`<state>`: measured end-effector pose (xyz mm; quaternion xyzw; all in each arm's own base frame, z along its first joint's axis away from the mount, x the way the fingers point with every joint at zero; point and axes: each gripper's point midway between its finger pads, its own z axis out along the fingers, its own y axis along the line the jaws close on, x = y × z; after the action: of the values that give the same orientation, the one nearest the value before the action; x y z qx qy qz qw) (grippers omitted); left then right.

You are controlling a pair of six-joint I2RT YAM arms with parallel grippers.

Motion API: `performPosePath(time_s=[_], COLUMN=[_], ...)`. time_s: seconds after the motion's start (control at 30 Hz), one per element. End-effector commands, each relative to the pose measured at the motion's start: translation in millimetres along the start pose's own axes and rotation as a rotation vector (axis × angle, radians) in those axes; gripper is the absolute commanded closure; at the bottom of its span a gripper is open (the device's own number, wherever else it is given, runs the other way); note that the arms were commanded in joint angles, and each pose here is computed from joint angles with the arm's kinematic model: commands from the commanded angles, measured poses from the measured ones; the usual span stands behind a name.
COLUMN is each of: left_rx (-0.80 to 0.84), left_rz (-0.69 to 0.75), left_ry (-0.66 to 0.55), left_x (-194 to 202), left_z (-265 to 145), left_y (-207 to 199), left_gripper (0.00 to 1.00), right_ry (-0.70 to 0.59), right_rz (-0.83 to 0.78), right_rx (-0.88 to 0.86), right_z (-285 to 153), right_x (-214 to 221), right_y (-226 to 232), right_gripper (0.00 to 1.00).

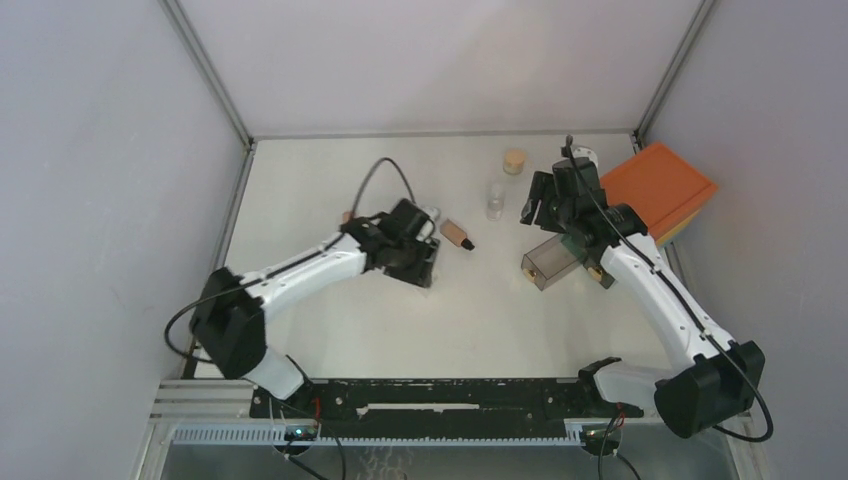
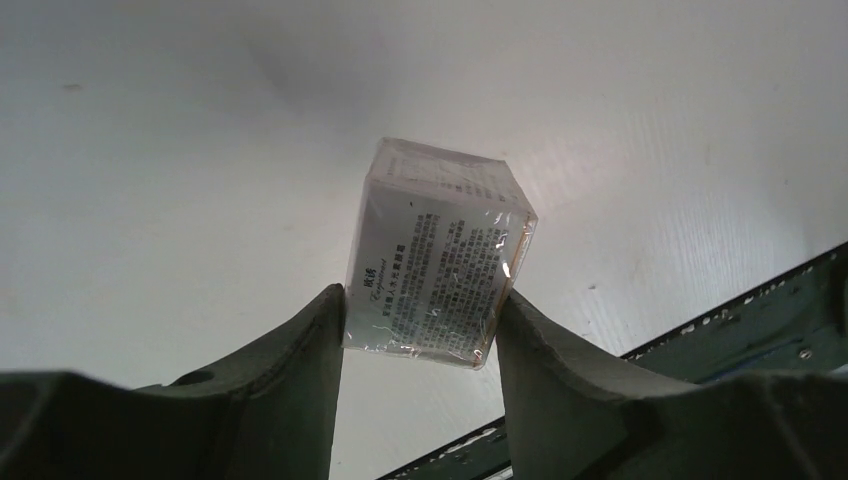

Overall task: Organize the makeup
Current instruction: Place the makeup at the center of the board, then pick up the makeup from the center of the board.

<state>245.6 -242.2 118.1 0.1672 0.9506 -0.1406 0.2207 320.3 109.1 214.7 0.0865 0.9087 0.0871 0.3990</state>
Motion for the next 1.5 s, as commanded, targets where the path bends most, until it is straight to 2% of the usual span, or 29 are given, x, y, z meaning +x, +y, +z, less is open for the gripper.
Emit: performPosePath(time_s=[0.0,0.07,0.13,0.23,0.3,0.37,0.43,0.53,0.7,0.8,0.93,1.1,1.23,1.37,1.47], left_rx=[0.114,0.148,0.164,0.153,0.123,0.074,0.013,-0.001,-0.058,-0.121,-0.152,-0.155,-0.145,-0.138,-0.134], left_rz=[0.140,0.203,0.240,0.259,0.265,0.276,0.260,0.150,-0.100,-0.158,-0.210,-0.221,-0.220,-0.218,-0.218], left_ry=[-0.030,-0.020,-0.004,0.000,-0.043,-0.114,-0.196,-0.280,-0.411,-0.476,-0.485,-0.467,-0.463,-0.461,-0.461], left_x=[-11.1,-3.7,-0.1,-3.6,-16.5,-33.1,-49.7,-61.3,-65.5,-65.4,-61.3,-58.0,-57.2,-58.2,-59.9], left_z=[14.5,26.8,36.8,39.6,24.8,-5.1,-42.3,-93.0,-135.9,-149.6,-145.9,-138.5,-135.9,-133.4,-131.4], left_y=[-65.2,-87.5,-100.8,-107.6,-104.4,-93.7,-71.9,-28.0,51.4,74.1,88.1,90.1,89.2,88.0,87.3], left_gripper=[0.48,0.47,0.42,0.12,0.04,0.01,0.00,0.01,0.03,0.03,0.03,0.04,0.04,0.04,0.04], right_ry=[-0.042,-0.046,-0.047,-0.035,-0.018,0.002,0.013,0.045,0.172,0.266,0.425,0.416,0.394,0.414,0.430], right_rz=[0.014,0.017,0.022,0.030,0.016,-0.018,-0.072,-0.210,-0.478,-0.521,-0.537,-0.638,-0.651,-0.646,-0.645], right_rx=[0.017,0.019,0.023,0.030,0.002,-0.046,-0.102,-0.230,-0.406,-0.420,-0.351,-0.190,-0.106,-0.087,-0.113], right_z=[-17.2,-20.8,-22.6,-24.5,-25.1,-25.2,-26.2,-25.0,-29.0,-29.0,-20.9,-12.9,-8.1,-3.8,-3.4], right_x=[-0.3,4.6,9.6,16.0,20.4,28.7,38.5,62.0,122.9,158.9,208.5,242.7,250.6,260.5,266.7], right_y=[-11.8,-15.6,-19.8,-24.2,-20.0,-11.7,0.9,32.1,83.3,99.2,101.7,97.5,90.9,86.2,87.6], right_gripper=[0.27,0.27,0.27,0.27,0.27,0.26,0.27,0.27,0.27,0.25,0.23,0.19,0.18,0.19,0.23])
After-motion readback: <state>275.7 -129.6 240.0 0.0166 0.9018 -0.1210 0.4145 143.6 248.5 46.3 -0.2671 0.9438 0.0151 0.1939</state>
